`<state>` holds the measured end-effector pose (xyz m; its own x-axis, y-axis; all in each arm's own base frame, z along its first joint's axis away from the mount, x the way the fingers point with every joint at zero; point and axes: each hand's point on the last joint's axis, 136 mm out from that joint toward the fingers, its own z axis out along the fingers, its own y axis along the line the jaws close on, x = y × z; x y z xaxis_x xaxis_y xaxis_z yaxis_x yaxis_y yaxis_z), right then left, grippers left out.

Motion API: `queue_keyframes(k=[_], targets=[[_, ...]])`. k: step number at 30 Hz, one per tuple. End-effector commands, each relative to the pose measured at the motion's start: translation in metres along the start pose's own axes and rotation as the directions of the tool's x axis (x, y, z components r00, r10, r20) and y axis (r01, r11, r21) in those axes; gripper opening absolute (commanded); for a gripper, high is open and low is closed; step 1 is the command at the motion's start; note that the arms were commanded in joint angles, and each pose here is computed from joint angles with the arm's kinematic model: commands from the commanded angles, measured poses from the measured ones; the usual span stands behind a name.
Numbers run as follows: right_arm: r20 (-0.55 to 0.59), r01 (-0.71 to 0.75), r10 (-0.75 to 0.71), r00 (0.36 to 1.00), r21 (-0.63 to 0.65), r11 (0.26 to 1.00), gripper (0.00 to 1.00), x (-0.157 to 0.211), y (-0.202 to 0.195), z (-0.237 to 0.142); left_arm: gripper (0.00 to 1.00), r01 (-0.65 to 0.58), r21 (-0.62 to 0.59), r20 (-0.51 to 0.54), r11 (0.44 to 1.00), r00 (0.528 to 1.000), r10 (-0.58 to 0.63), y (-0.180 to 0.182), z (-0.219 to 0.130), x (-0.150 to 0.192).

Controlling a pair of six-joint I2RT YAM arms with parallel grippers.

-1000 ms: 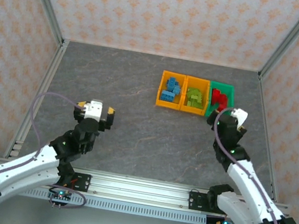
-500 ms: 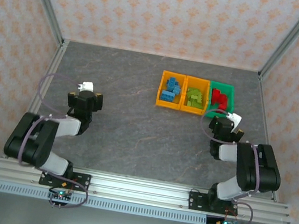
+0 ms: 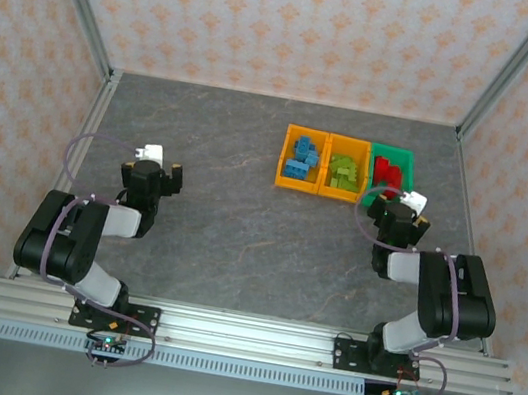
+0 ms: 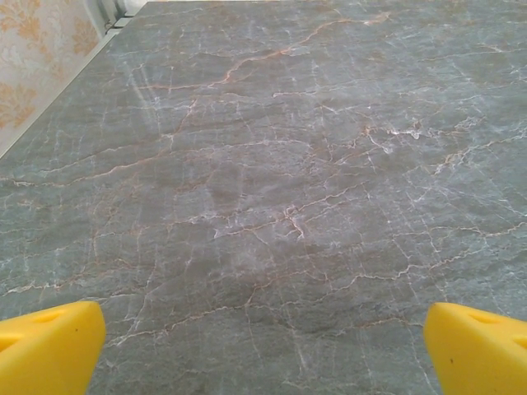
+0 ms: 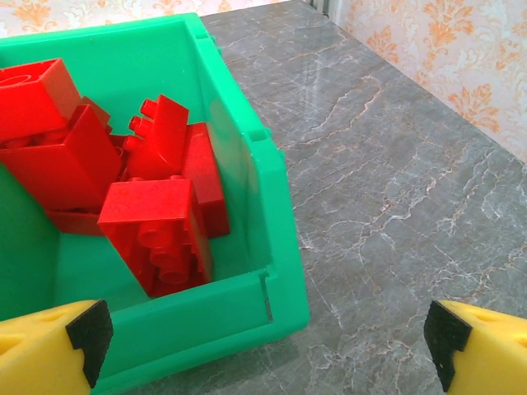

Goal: Sort the legos into containers by color

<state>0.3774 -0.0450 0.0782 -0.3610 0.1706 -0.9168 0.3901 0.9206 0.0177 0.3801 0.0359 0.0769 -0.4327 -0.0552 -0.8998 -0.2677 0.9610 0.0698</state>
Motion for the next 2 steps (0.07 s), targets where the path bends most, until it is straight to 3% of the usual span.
queue_keyframes(k=[1,2], targets=[[0.056,-0.016,0.017,0.998,-0.021,1.000,0.99,-0.0176,0.0036,-0.0021,1.00,0.009,0.012,0.060,1.000,0.998,-0.009,-0.0037,-0.0004,-0.0205],[0.060,-0.022,0.022,0.998,-0.014,1.000,0.99,-0.0179,0.0018,-0.0029,1.00,0.008,0.012,0.060,1.000,0.998,-0.009,-0.0039,-0.0005,-0.0204]])
